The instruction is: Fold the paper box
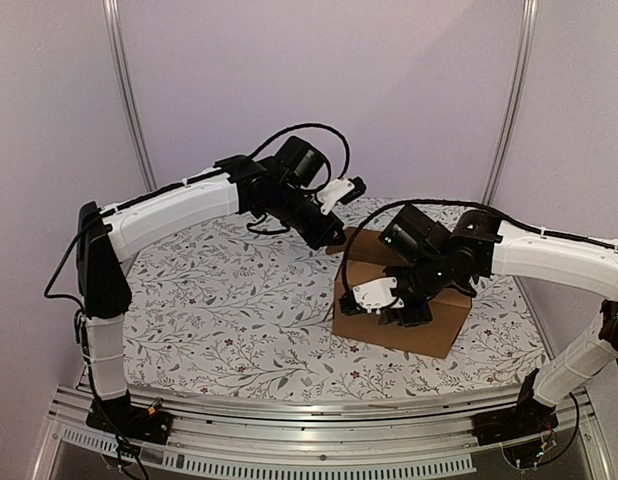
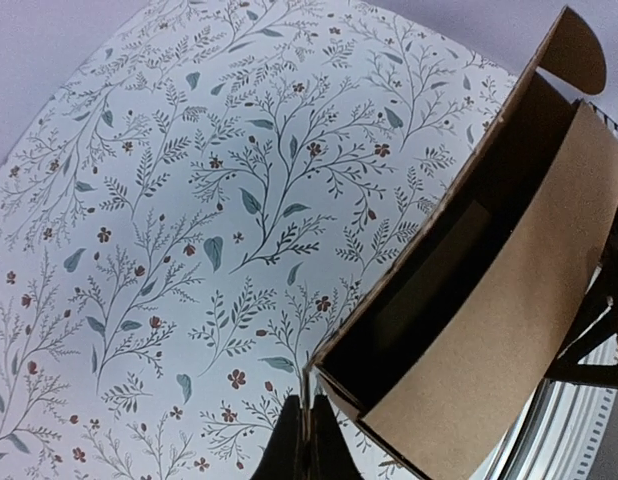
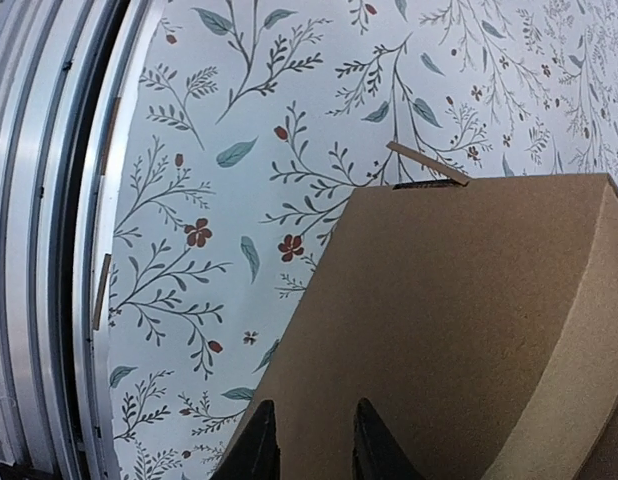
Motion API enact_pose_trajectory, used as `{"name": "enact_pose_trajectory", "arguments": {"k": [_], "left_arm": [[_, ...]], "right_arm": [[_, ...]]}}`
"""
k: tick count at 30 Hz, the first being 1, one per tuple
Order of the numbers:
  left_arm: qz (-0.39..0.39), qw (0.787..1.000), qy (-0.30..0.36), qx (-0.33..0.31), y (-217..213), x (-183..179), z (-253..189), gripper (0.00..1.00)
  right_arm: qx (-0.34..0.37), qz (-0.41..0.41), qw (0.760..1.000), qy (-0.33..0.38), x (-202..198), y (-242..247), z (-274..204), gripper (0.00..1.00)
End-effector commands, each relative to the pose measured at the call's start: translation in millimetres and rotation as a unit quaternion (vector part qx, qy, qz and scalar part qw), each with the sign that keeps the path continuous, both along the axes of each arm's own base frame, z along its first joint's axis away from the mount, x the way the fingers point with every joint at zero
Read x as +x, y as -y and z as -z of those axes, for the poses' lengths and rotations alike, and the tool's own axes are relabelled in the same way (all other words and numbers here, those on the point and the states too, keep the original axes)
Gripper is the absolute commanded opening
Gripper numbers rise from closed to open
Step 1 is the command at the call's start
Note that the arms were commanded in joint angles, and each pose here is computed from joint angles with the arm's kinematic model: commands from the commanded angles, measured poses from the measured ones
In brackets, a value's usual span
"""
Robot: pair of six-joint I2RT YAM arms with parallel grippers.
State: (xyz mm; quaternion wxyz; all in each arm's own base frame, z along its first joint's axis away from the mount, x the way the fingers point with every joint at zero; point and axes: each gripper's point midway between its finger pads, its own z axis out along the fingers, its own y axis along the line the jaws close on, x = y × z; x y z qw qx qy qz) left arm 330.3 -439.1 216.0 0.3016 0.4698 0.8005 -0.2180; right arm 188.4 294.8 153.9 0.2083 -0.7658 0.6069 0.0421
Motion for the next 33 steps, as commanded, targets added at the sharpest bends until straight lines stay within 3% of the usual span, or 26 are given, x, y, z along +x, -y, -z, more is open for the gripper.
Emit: {"name": "enact_pose_trajectory", "arguments": {"k": [1,10,21,33], "left_arm": [[0.025,1.000,0.008,-0.005,5.7,-21.8,-10.7,0.00],[0.038,0.999,0.007,0.004,10.3,-32.4,-4.1,0.00],[0.031,0.999,0.017,0.010,10.2,-26.9,-1.6,0.00],[0.031,0.999,0.018,0.013,11.6,-25.0,1.9,0.00]], "right_arm": [[0.022,0.088,0.995,0.046,48.4,-1.4,-14.2,0.25],[0.040,0.144,0.988,0.038,77.1,4.2,-11.7,0.25],[0.066,0.088,0.993,-0.035,33.9,5.2,-25.7,0.37],[0.106,0.078,0.991,-0.018,6.9,47.9,-88.8,0.53]]}}
